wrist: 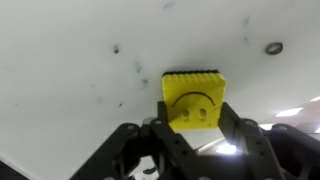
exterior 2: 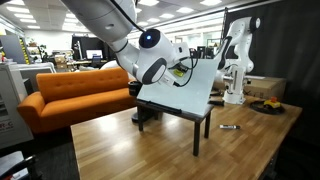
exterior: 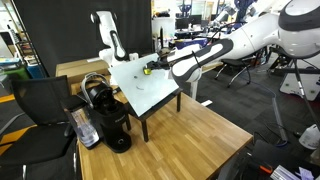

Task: Erase the drawing on the board

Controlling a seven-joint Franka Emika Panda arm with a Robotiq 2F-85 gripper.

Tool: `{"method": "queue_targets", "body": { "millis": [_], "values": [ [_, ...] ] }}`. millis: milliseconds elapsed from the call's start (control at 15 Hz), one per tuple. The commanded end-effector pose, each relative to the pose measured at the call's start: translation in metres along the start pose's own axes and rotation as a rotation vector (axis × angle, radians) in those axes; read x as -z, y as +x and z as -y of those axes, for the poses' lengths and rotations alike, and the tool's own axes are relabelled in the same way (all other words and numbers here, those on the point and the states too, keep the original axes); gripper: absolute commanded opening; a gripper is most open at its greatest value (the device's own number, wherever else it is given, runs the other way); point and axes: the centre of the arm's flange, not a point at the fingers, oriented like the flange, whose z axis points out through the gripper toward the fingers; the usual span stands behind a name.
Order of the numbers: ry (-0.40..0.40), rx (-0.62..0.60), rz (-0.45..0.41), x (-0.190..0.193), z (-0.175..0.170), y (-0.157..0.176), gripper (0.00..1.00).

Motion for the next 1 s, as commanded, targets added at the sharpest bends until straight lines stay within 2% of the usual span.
{"method": "queue_targets", "body": {
  "millis": [0,333,933],
  "values": [
    [-0.084,0.012,0.011,0.003,0.012,-0.023,0.27],
    [-0.165,0.044,0.03,0.002,0.009,-0.02,0.27],
    [-0.17,0.099,0.08,0.004,0.032,-0.03,0.27]
  ]
}}
